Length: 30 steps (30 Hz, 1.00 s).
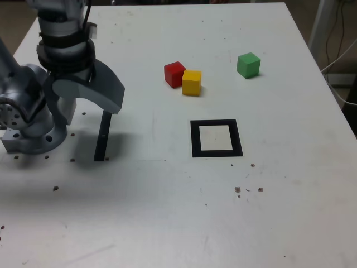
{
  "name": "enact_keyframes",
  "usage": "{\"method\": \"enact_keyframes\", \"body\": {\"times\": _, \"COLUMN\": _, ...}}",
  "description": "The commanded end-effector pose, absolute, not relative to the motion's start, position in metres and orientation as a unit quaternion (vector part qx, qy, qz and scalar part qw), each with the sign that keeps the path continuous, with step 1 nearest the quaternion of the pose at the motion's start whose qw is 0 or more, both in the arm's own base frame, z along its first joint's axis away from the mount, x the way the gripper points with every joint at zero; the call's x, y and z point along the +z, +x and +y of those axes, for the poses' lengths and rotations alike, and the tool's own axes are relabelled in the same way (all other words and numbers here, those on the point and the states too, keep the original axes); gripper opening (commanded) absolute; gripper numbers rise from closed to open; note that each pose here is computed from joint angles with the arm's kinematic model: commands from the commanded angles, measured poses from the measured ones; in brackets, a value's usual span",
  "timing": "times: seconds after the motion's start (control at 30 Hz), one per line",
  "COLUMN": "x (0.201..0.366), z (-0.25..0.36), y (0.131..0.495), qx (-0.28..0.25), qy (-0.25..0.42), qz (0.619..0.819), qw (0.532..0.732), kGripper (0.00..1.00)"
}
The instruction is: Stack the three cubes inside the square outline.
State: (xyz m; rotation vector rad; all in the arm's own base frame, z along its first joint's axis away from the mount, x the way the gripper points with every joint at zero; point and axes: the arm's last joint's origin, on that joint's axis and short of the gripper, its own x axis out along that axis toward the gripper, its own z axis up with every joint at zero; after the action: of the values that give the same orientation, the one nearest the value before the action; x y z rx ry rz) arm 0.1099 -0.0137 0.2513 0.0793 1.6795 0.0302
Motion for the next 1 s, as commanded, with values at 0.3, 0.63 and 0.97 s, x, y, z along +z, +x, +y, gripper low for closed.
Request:
{"method": "enact_keyframes", "body": {"times": 0.3, "x": 0.252, "z": -0.012, "y": 0.102, "qx": 0.027, "qy": 0.017, "qz": 0.717, "qw": 0.696, "kGripper": 0.99}}
{"method": "enact_keyframes", "body": {"times": 0.63, "x": 0.257, "z": -0.012, "y": 0.103, "qx": 0.039, "qy": 0.007, "qz": 0.716, "qw": 0.697, "kGripper": 0.98}}
{"method": "enact_keyframes", "body": {"times": 0.97, "x": 0.282, "z": -0.007, "y": 0.121, "qx": 0.069, "qy": 0.030, "qz": 0.724, "qw": 0.686, "kGripper": 0.98}}
